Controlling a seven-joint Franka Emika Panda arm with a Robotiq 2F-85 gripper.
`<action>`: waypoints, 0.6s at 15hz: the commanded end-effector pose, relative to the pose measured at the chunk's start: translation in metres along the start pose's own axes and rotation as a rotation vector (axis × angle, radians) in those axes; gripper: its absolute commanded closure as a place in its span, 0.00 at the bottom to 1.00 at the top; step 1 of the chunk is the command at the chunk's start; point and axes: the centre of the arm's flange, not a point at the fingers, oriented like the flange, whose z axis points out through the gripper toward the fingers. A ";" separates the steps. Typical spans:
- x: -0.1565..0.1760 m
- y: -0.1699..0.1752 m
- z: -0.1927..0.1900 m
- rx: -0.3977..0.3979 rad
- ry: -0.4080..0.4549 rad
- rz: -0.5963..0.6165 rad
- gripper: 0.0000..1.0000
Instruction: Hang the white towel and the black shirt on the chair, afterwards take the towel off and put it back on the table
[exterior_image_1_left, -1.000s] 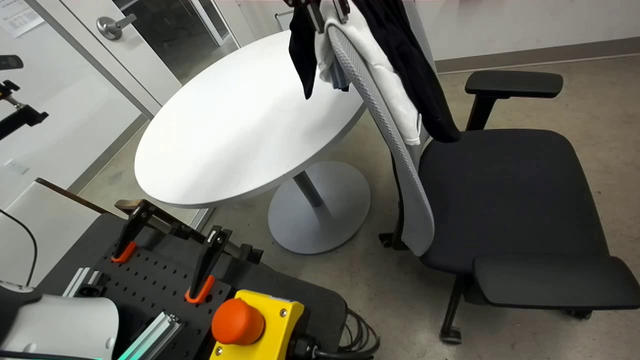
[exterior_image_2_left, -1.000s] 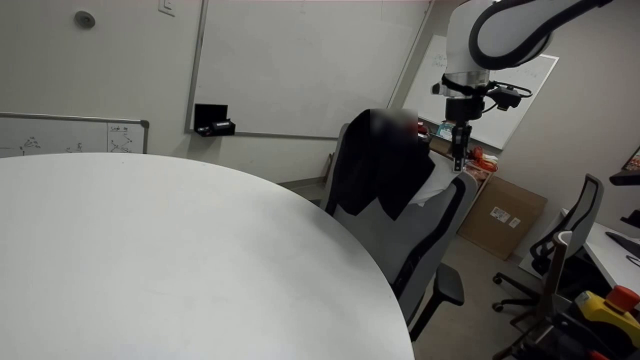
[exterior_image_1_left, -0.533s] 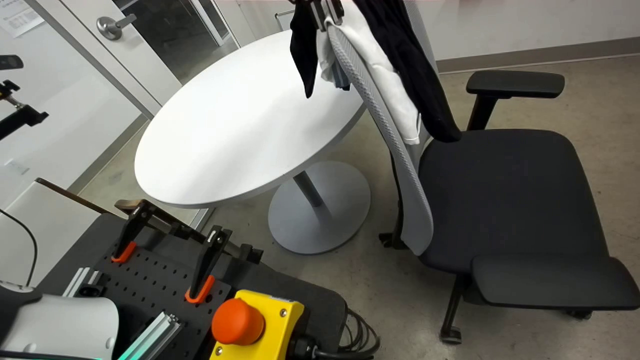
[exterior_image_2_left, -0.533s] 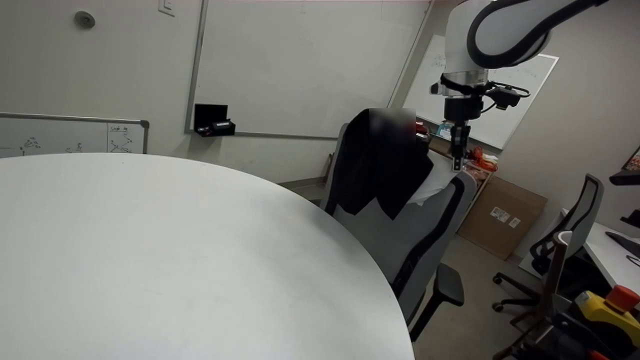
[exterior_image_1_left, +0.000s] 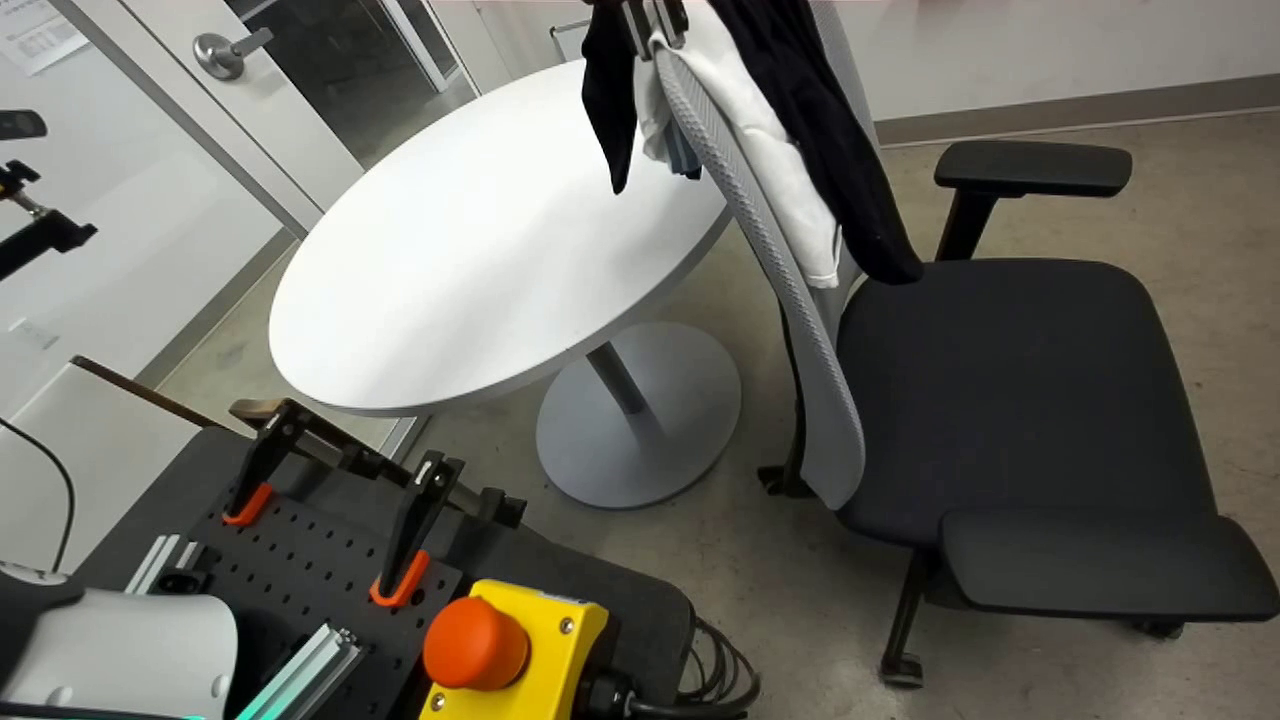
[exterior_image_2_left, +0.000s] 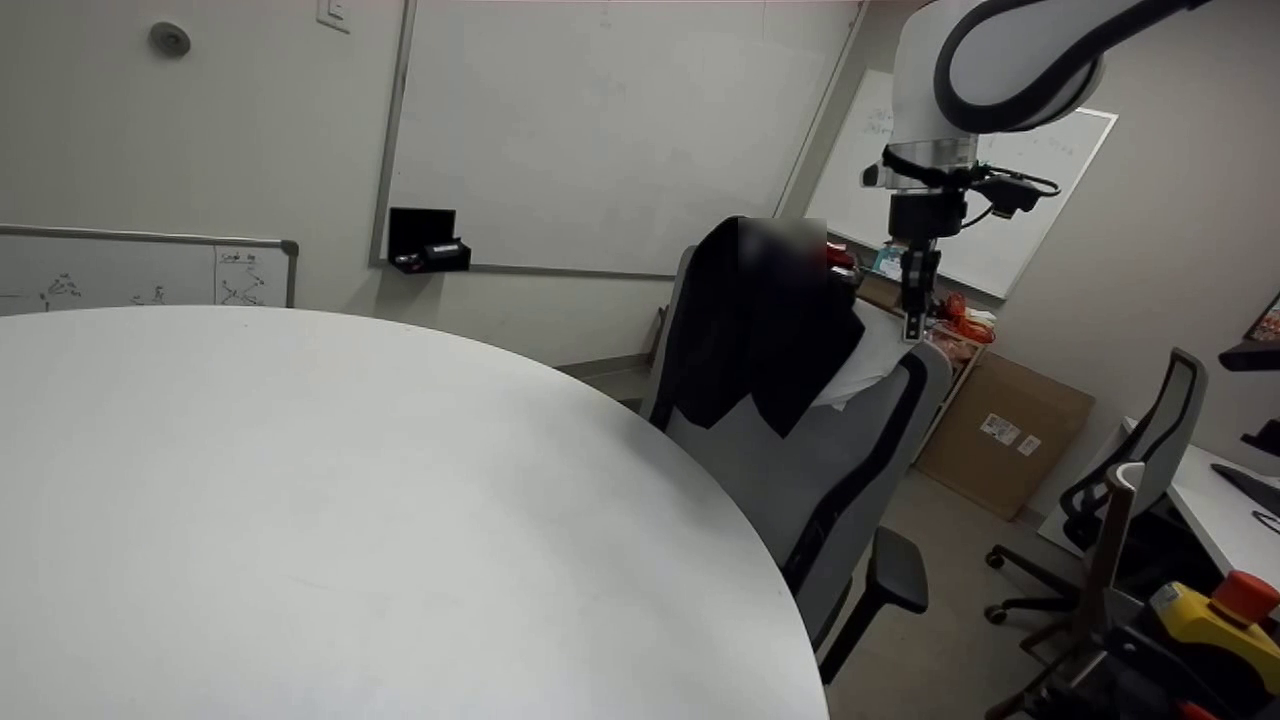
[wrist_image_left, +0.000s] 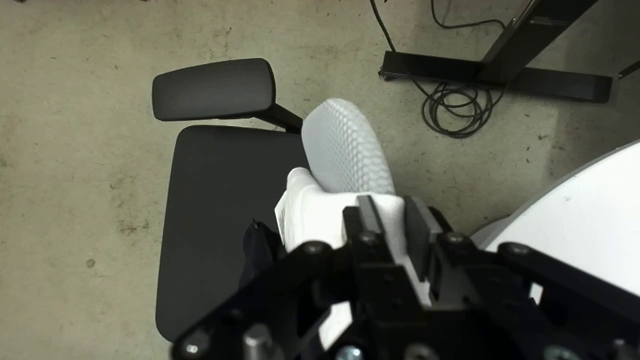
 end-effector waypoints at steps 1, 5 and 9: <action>-0.002 0.009 -0.014 0.026 0.009 -0.009 0.95; -0.002 0.006 -0.019 0.023 0.016 -0.011 0.95; -0.005 0.008 -0.025 0.022 0.027 -0.015 0.95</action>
